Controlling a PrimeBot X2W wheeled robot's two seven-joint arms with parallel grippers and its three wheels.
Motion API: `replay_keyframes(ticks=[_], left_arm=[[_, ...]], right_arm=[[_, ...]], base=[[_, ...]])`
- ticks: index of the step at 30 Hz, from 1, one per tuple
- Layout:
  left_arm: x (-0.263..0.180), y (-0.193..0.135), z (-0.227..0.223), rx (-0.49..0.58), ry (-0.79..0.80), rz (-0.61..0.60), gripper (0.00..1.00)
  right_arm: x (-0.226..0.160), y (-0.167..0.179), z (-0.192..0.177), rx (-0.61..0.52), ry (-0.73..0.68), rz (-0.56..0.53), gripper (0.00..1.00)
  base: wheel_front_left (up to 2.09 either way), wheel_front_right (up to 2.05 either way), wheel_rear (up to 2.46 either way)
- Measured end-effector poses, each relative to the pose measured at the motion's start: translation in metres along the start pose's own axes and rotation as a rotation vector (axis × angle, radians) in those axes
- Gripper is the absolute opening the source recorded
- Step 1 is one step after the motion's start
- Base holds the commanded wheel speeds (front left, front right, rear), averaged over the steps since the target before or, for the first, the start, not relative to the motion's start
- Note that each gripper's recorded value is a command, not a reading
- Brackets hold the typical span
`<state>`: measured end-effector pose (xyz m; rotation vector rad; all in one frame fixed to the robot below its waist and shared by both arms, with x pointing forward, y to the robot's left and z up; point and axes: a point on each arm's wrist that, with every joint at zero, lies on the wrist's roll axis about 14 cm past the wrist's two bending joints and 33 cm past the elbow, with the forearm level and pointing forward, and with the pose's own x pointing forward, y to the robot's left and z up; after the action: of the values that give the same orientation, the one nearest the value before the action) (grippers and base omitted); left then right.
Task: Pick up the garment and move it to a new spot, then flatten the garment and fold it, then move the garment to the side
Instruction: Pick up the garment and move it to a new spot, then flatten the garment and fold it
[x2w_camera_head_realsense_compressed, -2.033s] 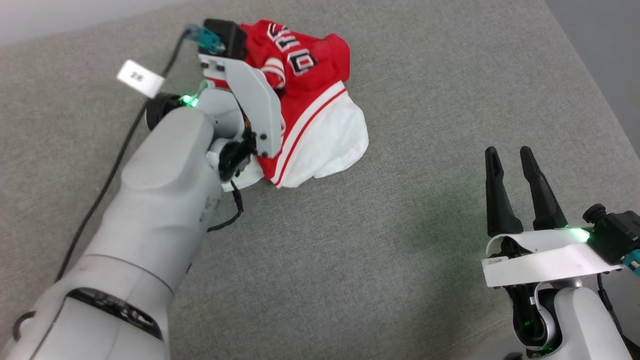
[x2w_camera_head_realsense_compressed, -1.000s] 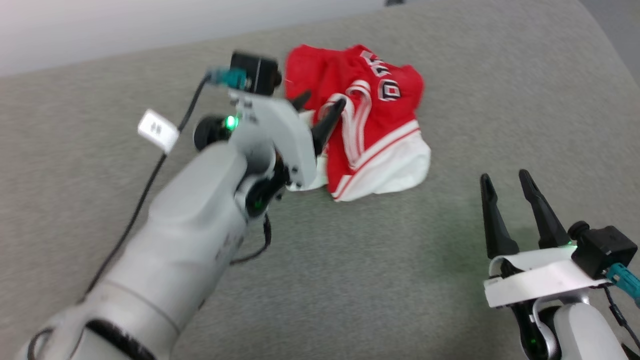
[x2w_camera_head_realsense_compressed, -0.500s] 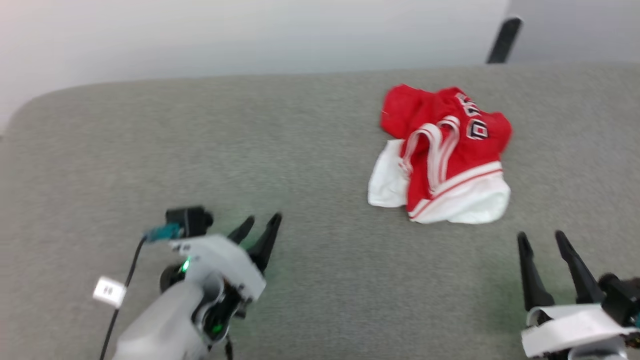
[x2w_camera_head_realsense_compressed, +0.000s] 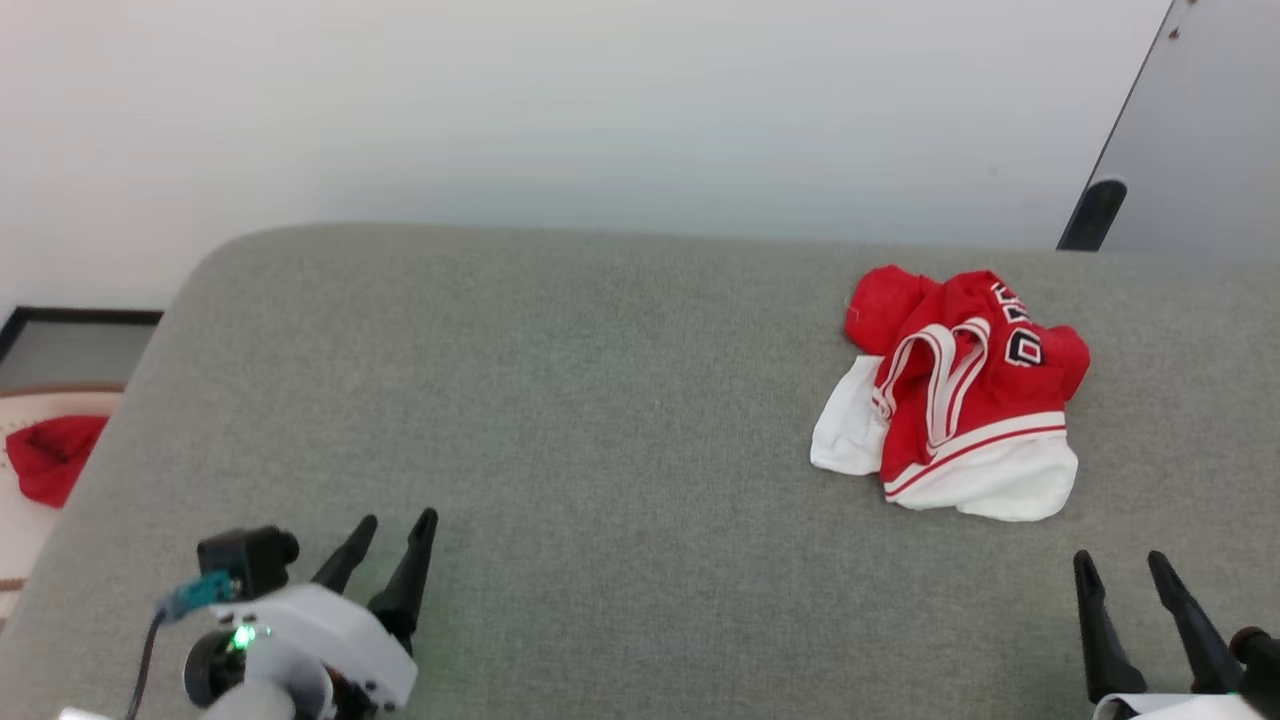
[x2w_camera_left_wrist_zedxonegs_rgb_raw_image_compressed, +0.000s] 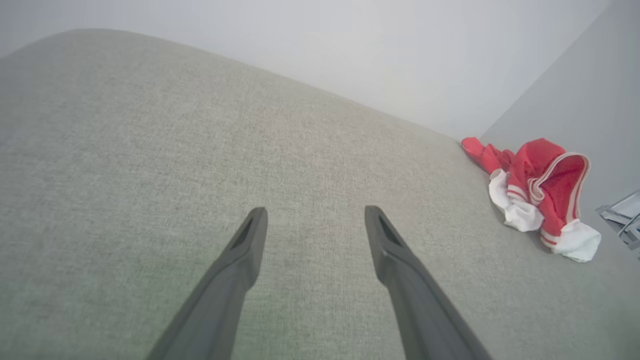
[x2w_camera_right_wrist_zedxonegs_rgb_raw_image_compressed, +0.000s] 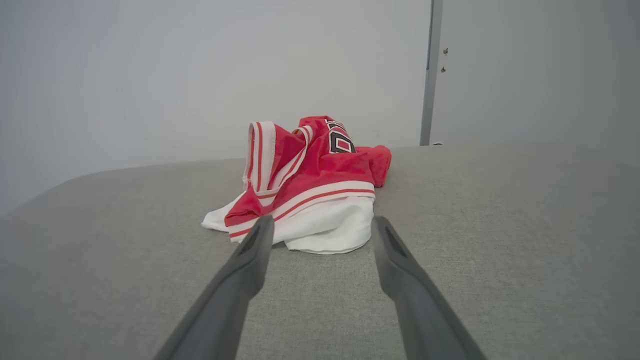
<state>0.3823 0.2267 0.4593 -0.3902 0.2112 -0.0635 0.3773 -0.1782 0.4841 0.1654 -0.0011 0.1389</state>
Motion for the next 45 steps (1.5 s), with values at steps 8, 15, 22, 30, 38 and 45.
replay_keyframes(ticks=[8,15,22,30,38,45], left_arm=[[-0.031,-0.005,0.031,0.166,-0.163,0.022,1.00],[-0.046,-0.020,0.043,0.279,-0.255,0.009,1.00],[-0.057,-0.020,0.025,0.325,-0.233,0.030,1.00],[-0.056,-0.020,0.015,0.314,-0.219,0.032,1.00],[-0.055,-0.020,0.012,0.319,-0.216,0.027,1.00],[-0.025,-0.045,0.024,0.377,-0.217,-0.082,1.00]], right_arm=[[-0.013,-0.021,0.017,-0.002,-0.046,-0.054,1.00],[-0.014,-0.028,0.038,0.082,-0.114,-0.091,1.00],[-0.016,-0.030,0.030,0.071,-0.082,-0.094,1.00],[-0.016,-0.029,0.020,0.054,-0.054,-0.092,1.00],[-0.015,-0.026,0.018,0.043,-0.047,-0.083,1.00],[-0.013,-0.020,0.014,0.050,-0.041,-0.071,1.00]], base=[[0.00,0.00,0.00],[0.00,0.00,0.00],[0.00,0.00,0.00],[0.00,0.00,0.00],[0.00,0.00,0.00],[0.00,0.00,0.00]])
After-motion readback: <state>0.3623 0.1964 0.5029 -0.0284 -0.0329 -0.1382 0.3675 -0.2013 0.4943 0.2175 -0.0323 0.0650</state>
